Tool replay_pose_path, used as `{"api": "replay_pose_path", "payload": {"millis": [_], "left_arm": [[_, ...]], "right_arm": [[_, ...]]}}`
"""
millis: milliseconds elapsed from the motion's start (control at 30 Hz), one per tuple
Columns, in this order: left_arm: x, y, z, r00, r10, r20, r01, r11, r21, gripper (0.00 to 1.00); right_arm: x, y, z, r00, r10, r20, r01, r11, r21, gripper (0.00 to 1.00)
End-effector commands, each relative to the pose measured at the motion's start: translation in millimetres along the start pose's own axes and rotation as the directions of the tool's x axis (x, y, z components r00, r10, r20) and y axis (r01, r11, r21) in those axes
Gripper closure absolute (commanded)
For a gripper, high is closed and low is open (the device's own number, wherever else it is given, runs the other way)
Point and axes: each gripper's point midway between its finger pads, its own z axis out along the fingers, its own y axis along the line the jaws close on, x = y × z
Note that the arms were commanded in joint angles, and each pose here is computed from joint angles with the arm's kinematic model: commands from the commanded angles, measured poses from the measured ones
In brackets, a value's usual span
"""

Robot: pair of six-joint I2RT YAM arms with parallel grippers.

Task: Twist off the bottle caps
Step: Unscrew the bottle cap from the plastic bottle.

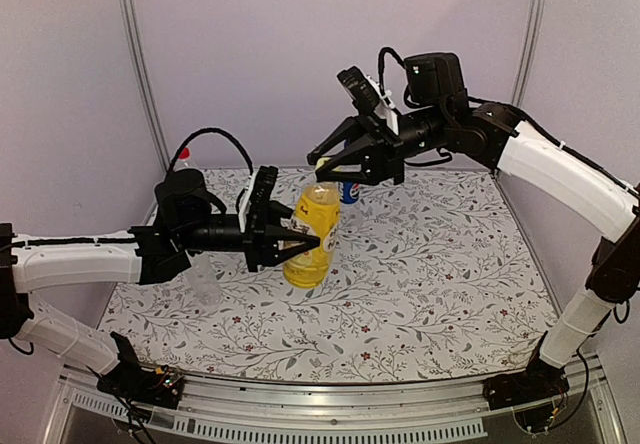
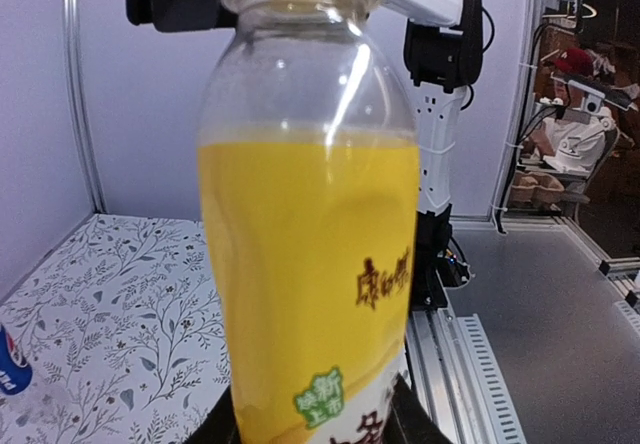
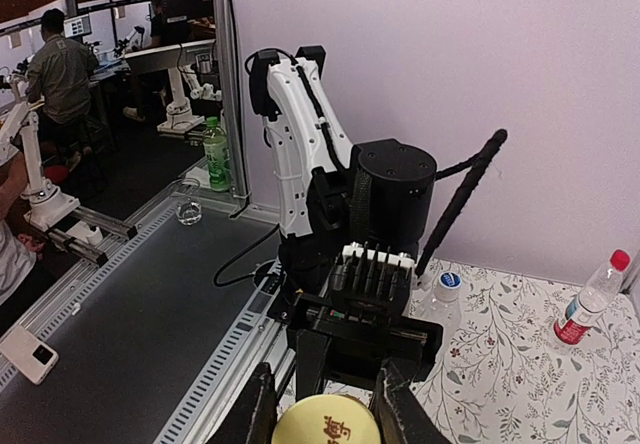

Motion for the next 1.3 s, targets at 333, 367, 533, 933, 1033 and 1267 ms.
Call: {"api": "replay_pose_path", "payload": {"millis": [333, 367, 533, 933, 1033, 1267], "left_arm": [[-12, 54, -11, 1.0, 0.016, 0.012, -0.012, 0.955, -0.296, 0.71], [-11, 56, -12, 1.0, 0.013, 0.01, -0.01, 0.952, -0.307, 0.71], [-6, 76, -18, 1.0, -0.01, -0.009, 0.005, 0.91, -0.415, 0.71], [2, 100, -26, 0.997, -0.032, -0.076, -0.02, 0.8, -0.599, 0.7], [2, 105, -30, 0.996, -0.025, -0.087, -0.037, 0.77, -0.637, 0.69], [3, 109, -33, 0.994, -0.021, -0.106, -0.056, 0.74, -0.67, 0.68]], "right_arm": [[14, -46, -11, 0.996, 0.087, -0.028, -0.077, 0.965, 0.249, 0.3], [13, -46, -12, 0.996, 0.087, -0.024, -0.078, 0.962, 0.262, 0.24], [-1, -63, -24, 0.994, 0.104, 0.022, -0.104, 0.915, 0.391, 0.08], [-14, -117, -51, 0.901, 0.291, 0.322, -0.433, 0.658, 0.617, 0.1], [-7, -123, -46, 0.893, 0.312, 0.325, -0.45, 0.638, 0.625, 0.11], [8, -128, -23, 0.886, 0.36, 0.293, -0.463, 0.647, 0.606, 0.2]]}}
